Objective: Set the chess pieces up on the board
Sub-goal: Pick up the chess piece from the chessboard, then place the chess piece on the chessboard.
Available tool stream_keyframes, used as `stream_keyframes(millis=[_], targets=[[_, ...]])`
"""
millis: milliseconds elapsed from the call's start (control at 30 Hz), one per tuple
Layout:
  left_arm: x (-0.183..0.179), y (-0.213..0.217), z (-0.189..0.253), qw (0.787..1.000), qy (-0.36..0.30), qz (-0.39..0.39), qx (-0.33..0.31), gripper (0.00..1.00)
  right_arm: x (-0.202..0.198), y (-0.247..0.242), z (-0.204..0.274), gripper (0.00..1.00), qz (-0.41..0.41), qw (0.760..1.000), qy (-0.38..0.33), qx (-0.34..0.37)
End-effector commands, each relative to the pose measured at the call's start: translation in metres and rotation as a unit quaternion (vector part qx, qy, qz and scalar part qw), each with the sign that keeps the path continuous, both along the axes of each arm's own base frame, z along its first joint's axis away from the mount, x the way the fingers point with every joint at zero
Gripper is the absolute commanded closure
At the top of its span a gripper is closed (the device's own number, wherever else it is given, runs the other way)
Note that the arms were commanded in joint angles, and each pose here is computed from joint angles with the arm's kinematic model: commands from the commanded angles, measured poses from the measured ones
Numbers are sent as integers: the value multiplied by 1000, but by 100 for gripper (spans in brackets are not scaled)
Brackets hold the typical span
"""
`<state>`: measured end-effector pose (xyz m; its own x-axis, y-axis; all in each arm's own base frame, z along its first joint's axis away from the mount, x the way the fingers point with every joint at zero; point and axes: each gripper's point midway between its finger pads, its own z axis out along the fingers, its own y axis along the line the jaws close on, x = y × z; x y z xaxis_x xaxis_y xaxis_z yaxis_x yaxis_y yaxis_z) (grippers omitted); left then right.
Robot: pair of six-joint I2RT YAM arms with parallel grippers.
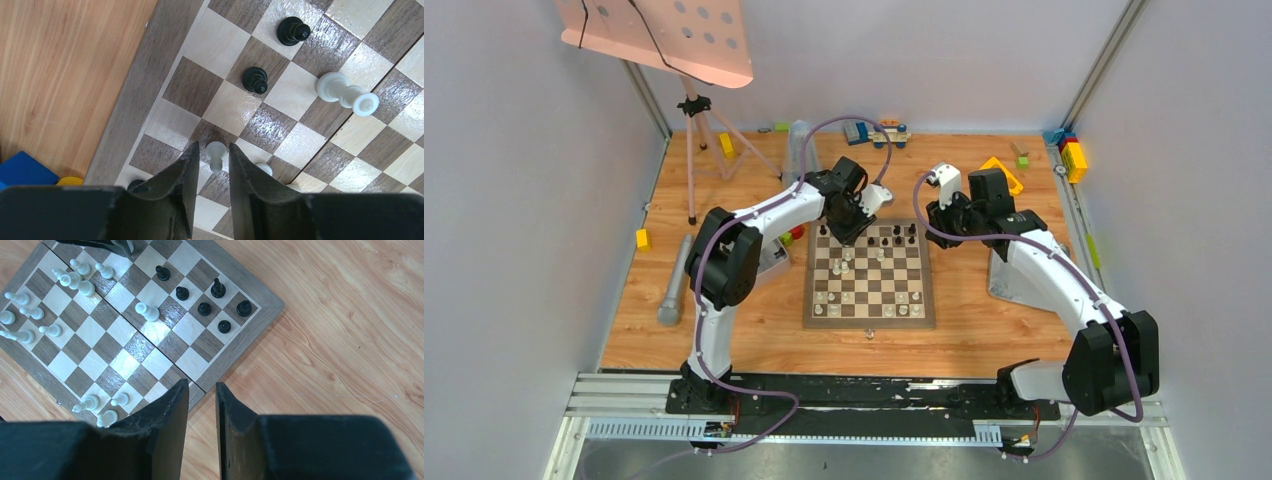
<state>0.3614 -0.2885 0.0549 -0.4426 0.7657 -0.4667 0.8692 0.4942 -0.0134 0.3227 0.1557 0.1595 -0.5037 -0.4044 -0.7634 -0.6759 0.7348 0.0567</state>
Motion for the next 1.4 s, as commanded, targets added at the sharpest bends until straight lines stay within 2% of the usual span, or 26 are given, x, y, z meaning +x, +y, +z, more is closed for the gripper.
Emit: stream_keyframes(millis=[0,233,433,633,833,967,1367], targets=[[1,-9,10,1000,-2,-9,-14,67,4,2,14,73,4,999,-29,13],[0,-12,41,999,-24,-25,-36,82,10,-5,14,74,-17,999,-30,8],[-14,-21,85,993,-53,-65,-79,86,23,-24,12,66,-63,998,-22,10],[-53,-32,106,986,-61,-124,-93,87,34,-43,10,60,-106,994,-14,12],[-110,-60,96,976,-44,-198,-81,87,43,-62,6,57,-146,989,-8,3],[-131,-74,83,971,-35,-227,-66,87,47,-77,6,56,-176,984,-6,4],[-147,-96,41,967,-3,-252,-25,86,44,-83,8,56,-176,984,-1,13]])
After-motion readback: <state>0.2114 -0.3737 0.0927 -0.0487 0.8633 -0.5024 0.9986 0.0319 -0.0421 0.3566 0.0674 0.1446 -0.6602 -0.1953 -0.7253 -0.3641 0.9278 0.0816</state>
